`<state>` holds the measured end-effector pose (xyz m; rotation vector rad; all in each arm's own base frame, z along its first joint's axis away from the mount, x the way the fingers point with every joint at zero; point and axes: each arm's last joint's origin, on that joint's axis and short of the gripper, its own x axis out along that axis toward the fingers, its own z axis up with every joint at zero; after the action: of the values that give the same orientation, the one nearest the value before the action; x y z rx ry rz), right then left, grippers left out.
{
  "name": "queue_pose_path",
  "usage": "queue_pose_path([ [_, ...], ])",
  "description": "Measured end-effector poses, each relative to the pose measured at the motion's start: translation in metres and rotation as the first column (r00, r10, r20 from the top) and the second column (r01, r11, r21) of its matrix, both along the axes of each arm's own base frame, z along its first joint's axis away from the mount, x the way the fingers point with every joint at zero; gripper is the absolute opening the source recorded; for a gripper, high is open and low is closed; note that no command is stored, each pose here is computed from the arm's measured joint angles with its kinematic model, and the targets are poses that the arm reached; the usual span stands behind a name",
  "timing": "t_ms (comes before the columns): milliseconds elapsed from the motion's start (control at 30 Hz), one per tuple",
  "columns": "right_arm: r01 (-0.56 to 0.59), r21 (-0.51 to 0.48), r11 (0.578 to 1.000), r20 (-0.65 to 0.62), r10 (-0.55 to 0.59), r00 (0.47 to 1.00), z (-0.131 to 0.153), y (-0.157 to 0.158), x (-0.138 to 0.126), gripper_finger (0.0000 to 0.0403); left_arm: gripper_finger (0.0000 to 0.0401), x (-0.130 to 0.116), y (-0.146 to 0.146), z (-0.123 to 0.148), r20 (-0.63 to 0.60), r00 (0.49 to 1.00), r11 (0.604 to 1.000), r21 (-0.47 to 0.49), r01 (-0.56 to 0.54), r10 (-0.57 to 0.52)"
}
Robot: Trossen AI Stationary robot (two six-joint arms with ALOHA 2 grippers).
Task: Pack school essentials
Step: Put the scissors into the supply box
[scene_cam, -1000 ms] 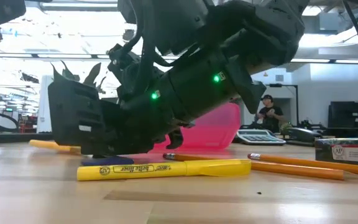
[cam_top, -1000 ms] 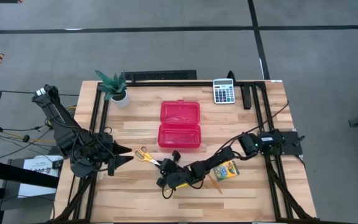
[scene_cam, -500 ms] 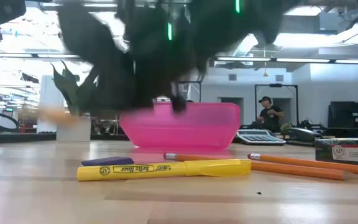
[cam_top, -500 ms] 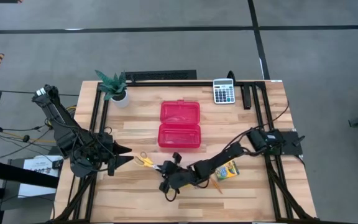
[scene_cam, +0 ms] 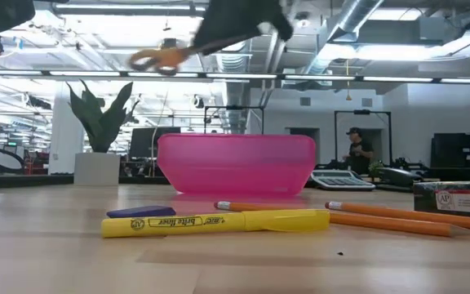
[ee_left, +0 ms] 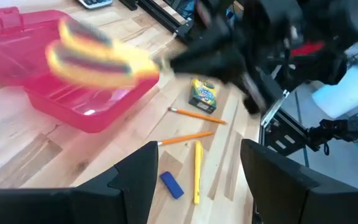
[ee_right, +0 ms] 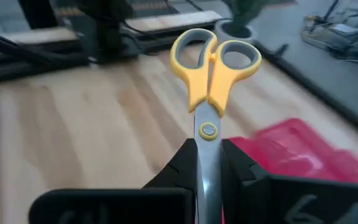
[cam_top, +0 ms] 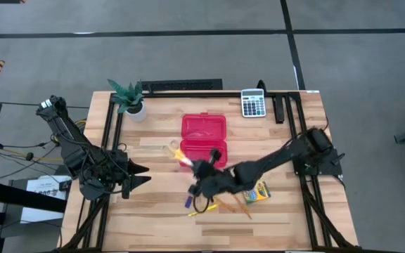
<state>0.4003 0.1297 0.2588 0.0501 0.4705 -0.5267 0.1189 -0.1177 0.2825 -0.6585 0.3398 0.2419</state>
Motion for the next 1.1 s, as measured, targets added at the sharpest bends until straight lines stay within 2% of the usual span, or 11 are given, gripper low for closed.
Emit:
queue_pose_path([
  [167,-0.023,-0.075,0.997,-0.103,0.015,0.995,0.022,-0.023,-0.025,0.0047,0.0217,0.0,0.0,0.0,-0.001,1.0,1.0,0.008,0.003,-0.003],
  [267,-0.065,-0.037,0.997,-0.106,0.061,0.992,0.022,-0.036,-0.046,0.0046,0.0217,0.0,0.0,0.0,0.002,1.0,1.0,0.009,-0.001,0.001],
  [400,-0.113,-0.017,0.993,-0.087,0.111,0.99,0.006,-0.047,-0.079,0.0048,0.0217,0.0,0.001,0.001,0.02,0.999,0.999,0.017,-0.028,0.027],
  [567,-0.201,0.023,0.979,0.049,0.2,0.979,-0.02,-0.063,-0.1,0.005,0.0217,0.0,0.003,0.002,0.072,0.991,0.994,0.005,-0.111,0.11],
  [700,-0.211,0.066,0.975,0.081,0.205,0.975,-0.056,-0.082,-0.105,0.0051,0.0217,0.0,0.004,0.003,0.088,0.987,0.991,-0.001,-0.137,0.137],
  [833,-0.209,0.096,0.973,0.129,0.196,0.972,-0.074,-0.099,-0.102,0.0051,0.0217,0.0,0.004,0.003,0.097,0.983,0.988,-0.023,-0.155,0.156],
  [1100,-0.29,0.193,0.937,0.153,0.263,0.952,-0.111,-0.118,-0.082,0.0052,0.0217,0.0,0.004,0.002,0.09,0.984,0.989,-0.022,-0.15,0.151],
])
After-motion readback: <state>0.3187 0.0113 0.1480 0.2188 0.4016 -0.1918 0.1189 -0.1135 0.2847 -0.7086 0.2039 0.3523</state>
